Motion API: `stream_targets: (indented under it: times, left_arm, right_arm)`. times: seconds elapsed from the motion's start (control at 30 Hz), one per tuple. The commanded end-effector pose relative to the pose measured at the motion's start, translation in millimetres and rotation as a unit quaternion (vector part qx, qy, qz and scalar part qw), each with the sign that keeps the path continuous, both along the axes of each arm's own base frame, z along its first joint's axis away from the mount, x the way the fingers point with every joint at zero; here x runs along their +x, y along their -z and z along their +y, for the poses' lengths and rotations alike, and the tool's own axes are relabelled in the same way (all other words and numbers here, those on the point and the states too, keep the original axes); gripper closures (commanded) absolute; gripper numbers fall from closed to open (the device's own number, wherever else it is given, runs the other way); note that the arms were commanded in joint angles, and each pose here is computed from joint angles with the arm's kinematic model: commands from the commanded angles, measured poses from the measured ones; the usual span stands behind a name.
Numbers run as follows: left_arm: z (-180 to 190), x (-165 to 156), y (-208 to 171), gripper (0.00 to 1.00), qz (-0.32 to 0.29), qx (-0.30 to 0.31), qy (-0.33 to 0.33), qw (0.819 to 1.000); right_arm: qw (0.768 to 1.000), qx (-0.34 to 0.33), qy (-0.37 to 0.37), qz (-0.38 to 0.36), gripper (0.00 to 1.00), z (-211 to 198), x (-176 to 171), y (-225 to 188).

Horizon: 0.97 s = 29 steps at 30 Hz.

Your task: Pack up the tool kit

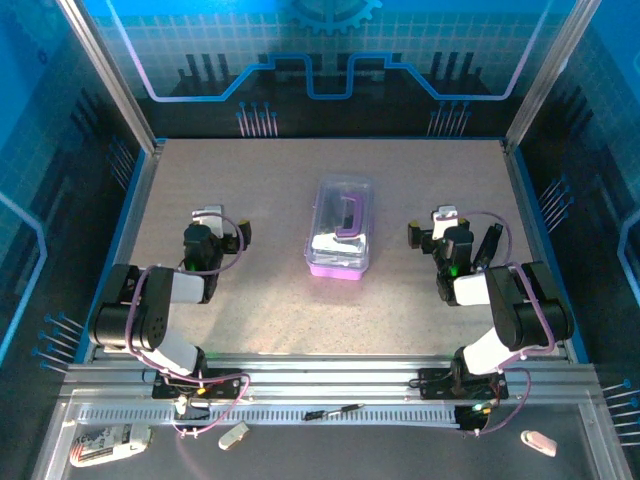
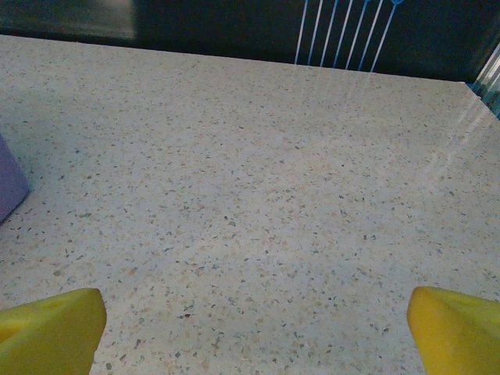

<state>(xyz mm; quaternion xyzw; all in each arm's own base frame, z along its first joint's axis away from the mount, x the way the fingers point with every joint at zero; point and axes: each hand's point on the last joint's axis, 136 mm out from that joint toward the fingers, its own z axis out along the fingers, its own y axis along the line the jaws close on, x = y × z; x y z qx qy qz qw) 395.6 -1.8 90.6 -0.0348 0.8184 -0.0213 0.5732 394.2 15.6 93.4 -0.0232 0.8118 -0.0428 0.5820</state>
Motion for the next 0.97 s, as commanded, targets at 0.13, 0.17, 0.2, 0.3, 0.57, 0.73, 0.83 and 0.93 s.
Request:
stream_targets:
  times: [0.13,0.17,0.2,0.3,0.57,0.73,0.83,0.93]
  left_arm:
    - [-1.3,2.8,-4.3,0.01,-0.005,-0.007,0.006,1.0]
    - [-1.3,3.2,-4.6,0.01,-0.006,-0.007,0.006,1.0]
    - [-1.3,3.2,-4.5,0.01,-0.006,-0.007,0.006,1.0]
    - [-1.2,3.1,-4.8,0.01,-0.006,-0.007,0.006,1.0]
    - [-2.0,3.1,-4.5,0.01,-0.005,-0.006,0.008,1.0]
    - [-5.6,3.7,-3.5,0.01,-0.001,-0.009,0.019,1.0]
    - [-5.2,3.6,-3.6,0.01,-0.002,-0.008,0.018,1.0]
    - [-5.0,3.3,-4.3,0.01,-0.005,-0.007,0.018,1.0]
  right_arm:
    - [1.0,0.004,0.018,-0.011,0.0,-7.7,2.2,-7.5]
    - [1.0,0.003,0.018,-0.01,0.0,-7.9,2.2,-7.3]
    - [1.0,0.004,0.017,-0.01,0.0,-7.4,2.3,-7.4]
    - [1.0,0.004,0.017,-0.011,0.0,-7.6,1.9,-7.2]
    - [1.0,-0.005,0.004,-0.009,0.0,-0.9,2.9,-7.1]
    - [1.0,-0.004,0.004,-0.009,0.0,-0.8,2.8,-7.2]
    - [1.0,-0.004,0.005,-0.009,0.0,-1.1,2.9,-7.0]
    - [1.0,-0.004,0.005,-0.01,0.0,-1.0,3.1,-7.6]
